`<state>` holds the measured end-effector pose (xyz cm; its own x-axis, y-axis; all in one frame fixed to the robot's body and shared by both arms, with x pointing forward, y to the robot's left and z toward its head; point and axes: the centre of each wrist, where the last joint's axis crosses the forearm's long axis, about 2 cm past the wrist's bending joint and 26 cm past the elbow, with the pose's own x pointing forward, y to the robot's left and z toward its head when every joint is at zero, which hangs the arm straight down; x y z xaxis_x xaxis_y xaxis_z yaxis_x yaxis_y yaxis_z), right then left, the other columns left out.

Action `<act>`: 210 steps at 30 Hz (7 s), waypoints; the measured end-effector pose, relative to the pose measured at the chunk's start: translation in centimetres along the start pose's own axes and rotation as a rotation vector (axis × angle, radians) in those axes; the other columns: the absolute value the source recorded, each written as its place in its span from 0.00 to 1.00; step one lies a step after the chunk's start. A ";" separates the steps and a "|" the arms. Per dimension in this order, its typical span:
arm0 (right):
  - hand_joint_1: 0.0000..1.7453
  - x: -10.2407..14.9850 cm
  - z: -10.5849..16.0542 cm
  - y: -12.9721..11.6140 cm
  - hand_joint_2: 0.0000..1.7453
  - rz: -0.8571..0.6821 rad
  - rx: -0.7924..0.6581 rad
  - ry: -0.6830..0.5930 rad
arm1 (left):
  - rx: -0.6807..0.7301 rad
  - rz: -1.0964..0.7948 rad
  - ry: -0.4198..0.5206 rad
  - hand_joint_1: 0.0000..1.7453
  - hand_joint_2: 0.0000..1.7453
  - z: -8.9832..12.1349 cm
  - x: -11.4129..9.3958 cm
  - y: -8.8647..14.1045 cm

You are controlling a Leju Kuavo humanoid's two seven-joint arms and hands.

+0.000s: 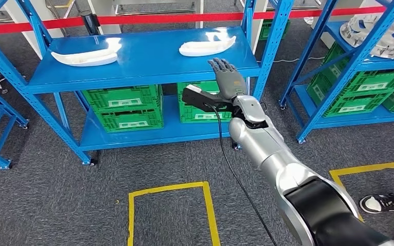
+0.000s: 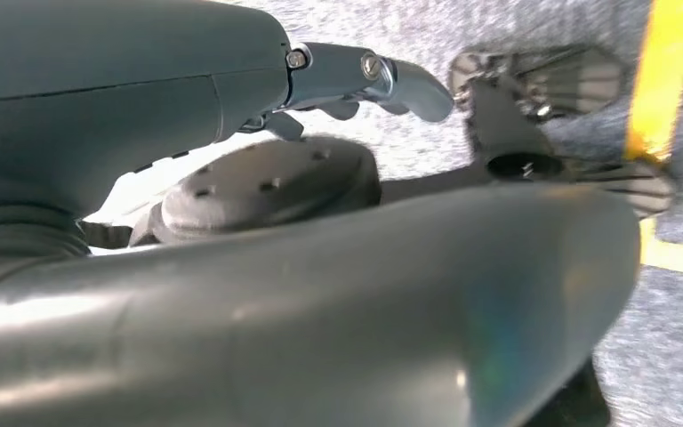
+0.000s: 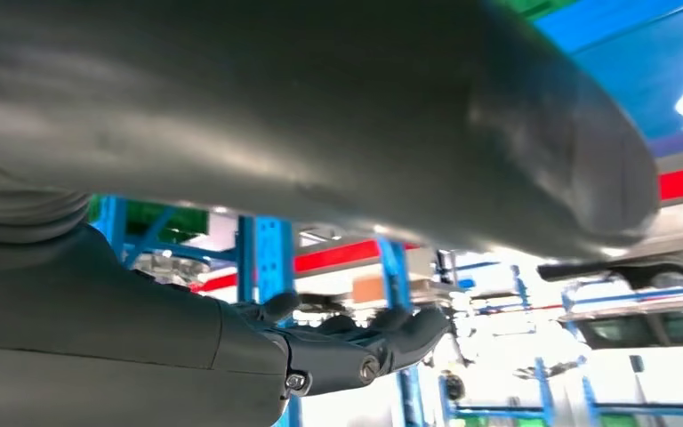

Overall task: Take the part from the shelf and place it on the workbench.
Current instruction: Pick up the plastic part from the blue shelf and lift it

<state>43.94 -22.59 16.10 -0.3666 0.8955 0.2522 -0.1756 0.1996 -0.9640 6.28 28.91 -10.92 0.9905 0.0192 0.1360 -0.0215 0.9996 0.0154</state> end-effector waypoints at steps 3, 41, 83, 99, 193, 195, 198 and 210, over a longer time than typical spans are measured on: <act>0.00 -0.4 0.1 -0.4 0.00 0.008 -0.009 0.008 | 0.001 0.000 0.002 0.00 0.00 0.0 -0.1 0.0; 0.00 -3.3 2.0 1.2 0.00 0.032 0.021 0.064 | -0.006 0.016 0.005 0.00 0.00 0.0 -0.5 -0.4; 0.00 -3.6 2.6 2.1 0.00 0.023 0.050 0.067 | -0.003 -0.006 0.000 0.00 0.00 0.0 0.3 -0.3; 0.00 -2.1 2.8 3.9 1.00 -0.027 0.086 -0.001 | -0.002 -0.001 -0.002 0.00 0.00 0.0 0.4 -0.2; 1.00 -0.6 4.4 8.3 1.00 -0.010 0.408 0.077 | -0.008 0.023 -0.010 0.00 1.00 0.0 0.7 -0.3; 1.00 -0.6 4.4 8.3 1.00 -0.011 0.404 0.076 | -0.008 0.023 -0.007 0.00 1.00 0.0 0.7 -0.3; 1.00 -0.6 4.3 8.0 1.00 -0.024 0.354 0.069 | -0.008 0.023 -0.004 0.00 1.00 0.0 0.7 -0.3; 1.00 5.3 1.7 1.1 1.00 -0.128 -0.027 -0.215 | -0.007 0.026 -0.009 0.00 1.00 0.0 0.6 -0.2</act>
<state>40.29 -18.29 16.56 -0.5296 0.7574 0.3819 -0.2101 0.3191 -0.9242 6.84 28.68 -10.83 0.9884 0.0452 0.1453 -0.0464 0.9989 0.0052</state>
